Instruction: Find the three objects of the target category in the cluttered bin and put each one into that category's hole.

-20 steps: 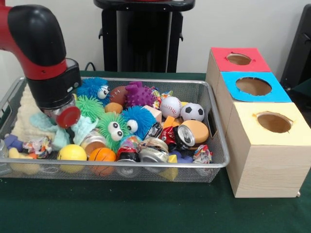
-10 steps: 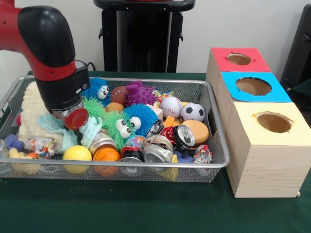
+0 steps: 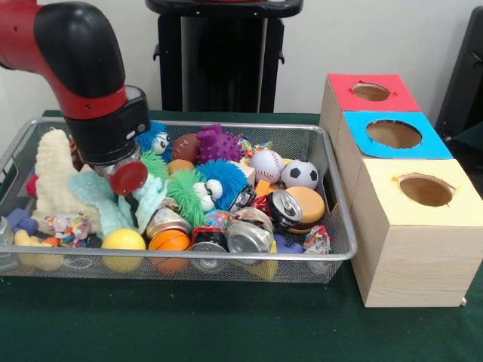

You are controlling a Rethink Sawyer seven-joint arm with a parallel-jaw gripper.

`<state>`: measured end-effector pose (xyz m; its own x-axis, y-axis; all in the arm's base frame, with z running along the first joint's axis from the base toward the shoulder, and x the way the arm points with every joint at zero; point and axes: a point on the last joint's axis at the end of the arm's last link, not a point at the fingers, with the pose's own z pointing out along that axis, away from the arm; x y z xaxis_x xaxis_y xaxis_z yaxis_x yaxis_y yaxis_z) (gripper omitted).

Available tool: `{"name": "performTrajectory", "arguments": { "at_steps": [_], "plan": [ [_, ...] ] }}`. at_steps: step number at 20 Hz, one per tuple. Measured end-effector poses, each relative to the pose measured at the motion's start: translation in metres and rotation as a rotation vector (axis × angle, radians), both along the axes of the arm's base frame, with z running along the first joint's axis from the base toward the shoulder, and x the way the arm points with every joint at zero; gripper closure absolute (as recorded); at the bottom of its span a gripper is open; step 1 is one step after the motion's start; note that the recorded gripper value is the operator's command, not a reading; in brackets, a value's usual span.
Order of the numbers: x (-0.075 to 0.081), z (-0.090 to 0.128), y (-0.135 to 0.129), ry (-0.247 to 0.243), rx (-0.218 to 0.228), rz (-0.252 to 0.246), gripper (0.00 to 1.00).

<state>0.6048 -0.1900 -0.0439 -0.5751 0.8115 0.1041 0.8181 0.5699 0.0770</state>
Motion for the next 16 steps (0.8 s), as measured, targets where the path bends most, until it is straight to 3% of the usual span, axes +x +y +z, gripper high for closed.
{"name": "performTrajectory", "arguments": {
  "at_steps": [9, 16],
  "plan": [
    [-0.002, 0.023, 0.036, 0.047, -0.050, -0.021, 0.00],
    [-0.020, 0.023, 0.063, 0.096, -0.007, -0.064, 0.00]
  ]
}}
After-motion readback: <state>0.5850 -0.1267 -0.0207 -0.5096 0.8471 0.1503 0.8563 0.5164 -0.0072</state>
